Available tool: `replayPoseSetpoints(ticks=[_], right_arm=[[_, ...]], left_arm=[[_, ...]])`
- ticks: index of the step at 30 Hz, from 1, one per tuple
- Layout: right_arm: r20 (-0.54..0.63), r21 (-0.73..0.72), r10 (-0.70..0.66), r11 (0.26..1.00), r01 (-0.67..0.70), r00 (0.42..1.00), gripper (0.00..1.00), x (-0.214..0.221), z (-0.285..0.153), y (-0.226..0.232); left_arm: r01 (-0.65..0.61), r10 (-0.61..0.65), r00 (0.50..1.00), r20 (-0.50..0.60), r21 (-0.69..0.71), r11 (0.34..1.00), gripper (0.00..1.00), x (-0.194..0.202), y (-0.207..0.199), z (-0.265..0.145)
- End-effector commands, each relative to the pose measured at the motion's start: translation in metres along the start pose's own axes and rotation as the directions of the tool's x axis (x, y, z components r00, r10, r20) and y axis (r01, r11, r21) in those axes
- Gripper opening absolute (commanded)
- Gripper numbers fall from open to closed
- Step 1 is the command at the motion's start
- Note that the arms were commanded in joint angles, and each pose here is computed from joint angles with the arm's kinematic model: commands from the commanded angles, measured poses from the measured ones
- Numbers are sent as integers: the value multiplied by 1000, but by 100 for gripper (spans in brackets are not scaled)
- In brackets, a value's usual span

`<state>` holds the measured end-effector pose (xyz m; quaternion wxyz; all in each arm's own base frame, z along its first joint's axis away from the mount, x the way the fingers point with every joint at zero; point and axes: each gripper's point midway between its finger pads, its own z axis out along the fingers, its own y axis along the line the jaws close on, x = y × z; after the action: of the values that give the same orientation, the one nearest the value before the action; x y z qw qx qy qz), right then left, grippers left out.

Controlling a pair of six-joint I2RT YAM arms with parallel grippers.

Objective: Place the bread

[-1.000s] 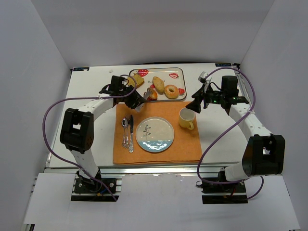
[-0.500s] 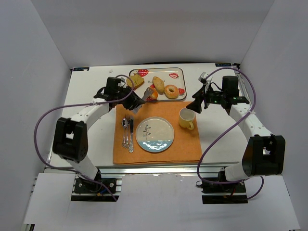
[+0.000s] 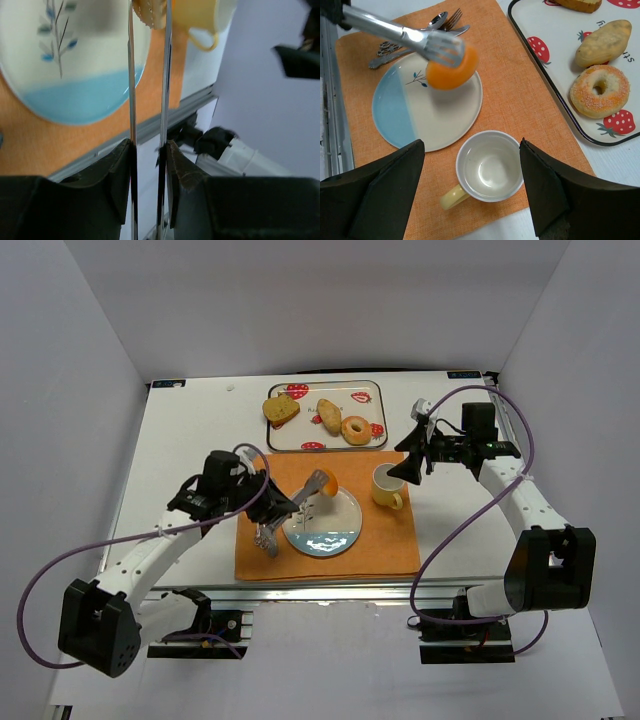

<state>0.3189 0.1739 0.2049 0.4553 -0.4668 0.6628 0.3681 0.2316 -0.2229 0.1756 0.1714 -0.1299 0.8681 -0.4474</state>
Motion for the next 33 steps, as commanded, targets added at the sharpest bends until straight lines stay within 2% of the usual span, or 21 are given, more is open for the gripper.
replayPoseSetpoints(ticks=[1, 4, 7, 8, 11, 12, 14, 15, 19, 25, 33], right_arm=[[35, -18, -54, 998, 55, 998, 81, -20, -4, 2], [35, -20, -52, 998, 52, 998, 81, -21, -4, 2], [34, -20, -49, 999, 50, 998, 81, -21, -4, 3], [35, -20, -50, 998, 51, 998, 81, -21, -4, 3], [31, -22, -44, 999, 45, 999, 81, -20, -4, 4], [30, -21, -46, 999, 46, 999, 81, -20, -4, 4], [28, -20, -46, 999, 46, 999, 81, -19, -4, 4], [27, -19, -44, 999, 45, 999, 81, -18, -4, 4], [29, -20, -47, 999, 48, 998, 81, -19, -4, 4], [32, -21, -47, 999, 47, 998, 81, -20, -3, 4], [32, -25, -43, 999, 43, 999, 81, -18, -3, 4]], left_arm=[[-2, 1, 998, -63, -17, 1000, 0, 28, 9, -6], [-10, 7, 996, -87, -30, 1000, 2, 38, 13, -5], [-25, 21, 995, -102, -37, 999, 10, 43, 13, 0], [-28, 23, 993, -112, -45, 999, 18, 45, 15, 2], [-49, 42, 992, -119, -56, 997, 30, 49, 16, 7], [-50, 42, 992, -120, -69, 996, 39, 48, 18, 8], [-64, 54, 991, -125, -72, 995, 44, 50, 18, 9], [-67, 56, 991, -125, -82, 994, 50, 50, 19, 9], [-74, 63, 990, -129, -87, 993, 58, 49, 20, 8], [-92, 76, 988, -133, -116, 989, 61, 49, 22, 5], [-103, 89, 992, -92, -162, 981, 59, 40, 20, -4]])
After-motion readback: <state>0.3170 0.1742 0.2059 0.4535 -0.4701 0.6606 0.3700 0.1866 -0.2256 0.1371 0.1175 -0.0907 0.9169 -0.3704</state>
